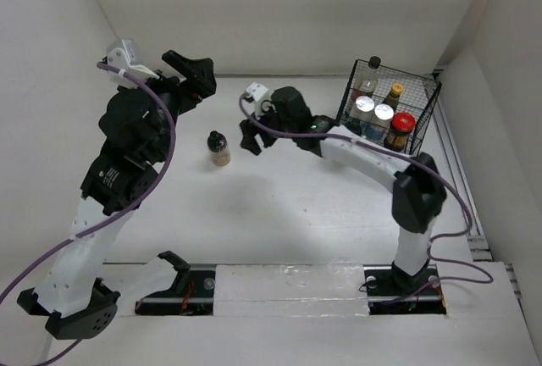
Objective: Organize the condiment bottles
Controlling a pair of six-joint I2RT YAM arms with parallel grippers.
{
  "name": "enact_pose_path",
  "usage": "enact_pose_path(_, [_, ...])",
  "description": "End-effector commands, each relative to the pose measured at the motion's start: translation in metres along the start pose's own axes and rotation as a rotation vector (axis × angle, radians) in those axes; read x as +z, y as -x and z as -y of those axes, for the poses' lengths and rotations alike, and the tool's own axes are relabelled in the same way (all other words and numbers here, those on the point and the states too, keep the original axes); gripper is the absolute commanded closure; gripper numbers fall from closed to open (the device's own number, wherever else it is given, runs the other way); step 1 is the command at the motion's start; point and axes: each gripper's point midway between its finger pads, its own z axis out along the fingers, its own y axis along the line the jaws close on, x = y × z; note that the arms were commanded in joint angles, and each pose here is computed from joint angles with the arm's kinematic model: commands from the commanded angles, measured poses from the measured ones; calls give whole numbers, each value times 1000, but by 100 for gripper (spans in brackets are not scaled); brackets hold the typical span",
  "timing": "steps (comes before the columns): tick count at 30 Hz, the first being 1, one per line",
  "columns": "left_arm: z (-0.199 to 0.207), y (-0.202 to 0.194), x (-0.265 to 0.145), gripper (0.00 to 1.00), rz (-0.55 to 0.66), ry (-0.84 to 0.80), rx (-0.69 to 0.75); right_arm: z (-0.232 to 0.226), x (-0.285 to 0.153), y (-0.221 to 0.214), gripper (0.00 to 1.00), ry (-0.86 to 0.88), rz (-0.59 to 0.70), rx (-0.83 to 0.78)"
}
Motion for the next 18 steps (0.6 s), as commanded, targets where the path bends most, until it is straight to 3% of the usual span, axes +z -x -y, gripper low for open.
enact_pose_path(1, [7,0,3,8,-14,-23,12,-52,30,45,21,188,123,-143])
enact_pose_path(2, [9,-2,3,8,-21,-35,22,-58,40,47,15,198,132,-159])
enact_pose_path(5, [13,-1,3,8,-22,-58,29,-70,75,50,9,217,142,-183])
enact_pose_path(12, [15,-13,2,8,-67,-81,41,-62,123,49,9,206,140,-183])
enact_pose_path(18, [10,-31,5,8,-110,-81,58,-54,155,33,29,188,110,-175])
